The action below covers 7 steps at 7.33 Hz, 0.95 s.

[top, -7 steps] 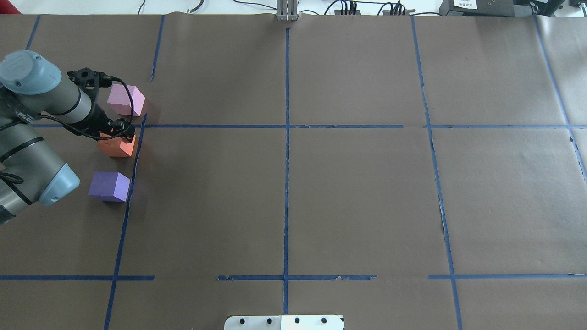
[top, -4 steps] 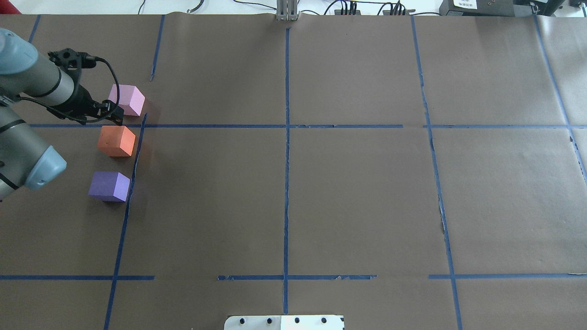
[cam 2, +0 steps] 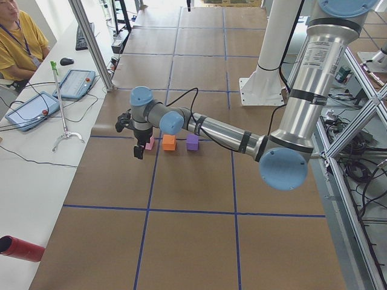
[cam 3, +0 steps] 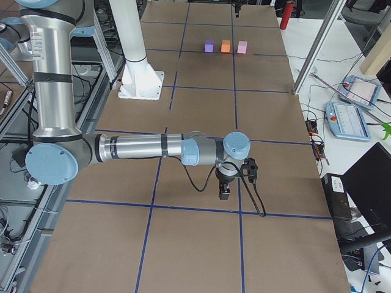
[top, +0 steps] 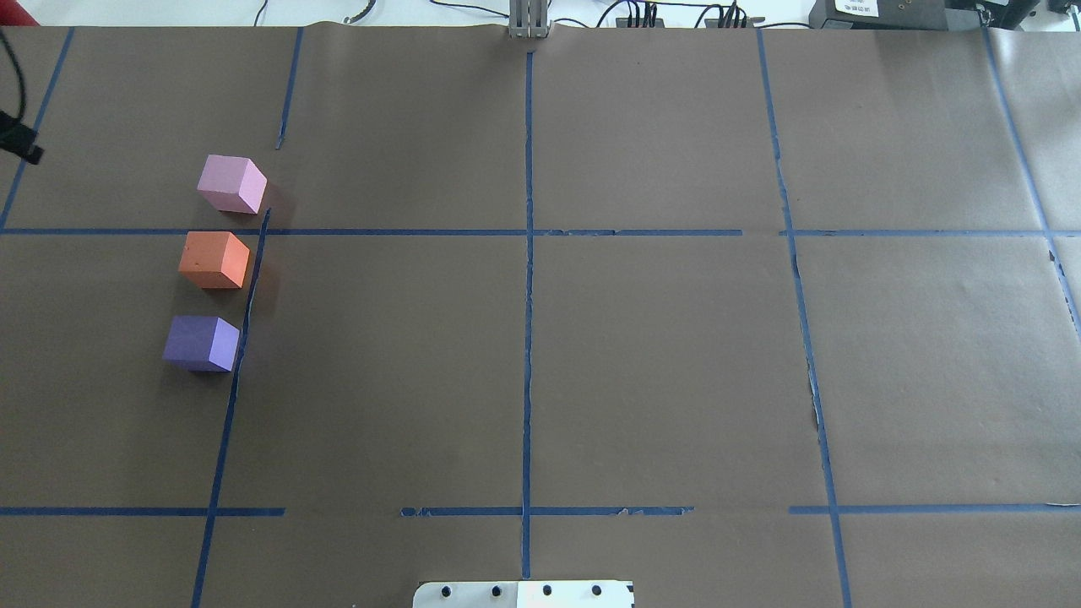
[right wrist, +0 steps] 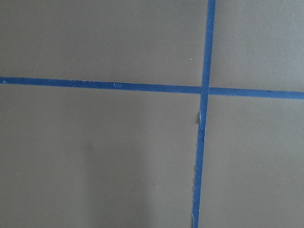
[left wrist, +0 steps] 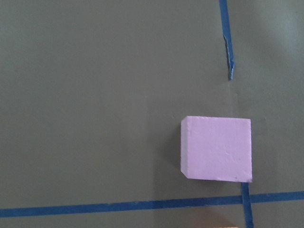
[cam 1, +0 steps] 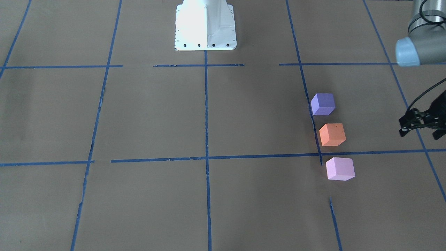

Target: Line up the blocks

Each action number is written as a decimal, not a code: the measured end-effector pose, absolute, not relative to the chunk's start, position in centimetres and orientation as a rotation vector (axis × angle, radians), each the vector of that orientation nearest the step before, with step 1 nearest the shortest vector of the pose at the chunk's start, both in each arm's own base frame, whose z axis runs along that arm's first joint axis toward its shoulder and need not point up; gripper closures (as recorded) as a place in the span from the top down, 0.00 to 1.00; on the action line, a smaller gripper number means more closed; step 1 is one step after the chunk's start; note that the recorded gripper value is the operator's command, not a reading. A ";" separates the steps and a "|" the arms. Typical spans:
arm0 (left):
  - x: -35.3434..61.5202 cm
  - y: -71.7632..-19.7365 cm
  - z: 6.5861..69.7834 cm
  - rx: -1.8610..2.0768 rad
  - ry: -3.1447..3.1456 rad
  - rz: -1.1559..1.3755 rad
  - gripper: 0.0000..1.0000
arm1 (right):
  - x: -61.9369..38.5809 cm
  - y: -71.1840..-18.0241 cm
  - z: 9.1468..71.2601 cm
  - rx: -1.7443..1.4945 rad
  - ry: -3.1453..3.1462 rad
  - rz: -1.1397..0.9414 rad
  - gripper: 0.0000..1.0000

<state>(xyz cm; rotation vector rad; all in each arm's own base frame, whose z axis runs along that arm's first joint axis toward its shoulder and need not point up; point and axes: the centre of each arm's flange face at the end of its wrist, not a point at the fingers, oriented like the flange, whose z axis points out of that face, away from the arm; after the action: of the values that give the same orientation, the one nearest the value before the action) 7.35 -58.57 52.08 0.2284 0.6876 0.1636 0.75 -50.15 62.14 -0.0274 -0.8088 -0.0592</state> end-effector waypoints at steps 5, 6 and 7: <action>-7.5 -48.9 64.8 0.179 0.668 0.174 1.00 | 0.7 -50.1 62.1 -0.027 -0.809 -0.059 1.00; -7.6 -48.9 64.7 0.166 0.683 0.127 1.00 | 0.7 -50.1 62.1 -0.027 -0.809 -0.059 1.00; -7.6 -49.1 64.5 0.163 0.693 0.095 1.00 | 0.7 -50.1 62.1 -0.027 -0.809 -0.059 1.00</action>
<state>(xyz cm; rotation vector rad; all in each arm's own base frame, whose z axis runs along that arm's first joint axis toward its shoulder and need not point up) -7.55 -49.13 64.47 0.1627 0.6927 0.0950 0.74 -50.15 62.15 -0.0274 -0.8089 -0.0592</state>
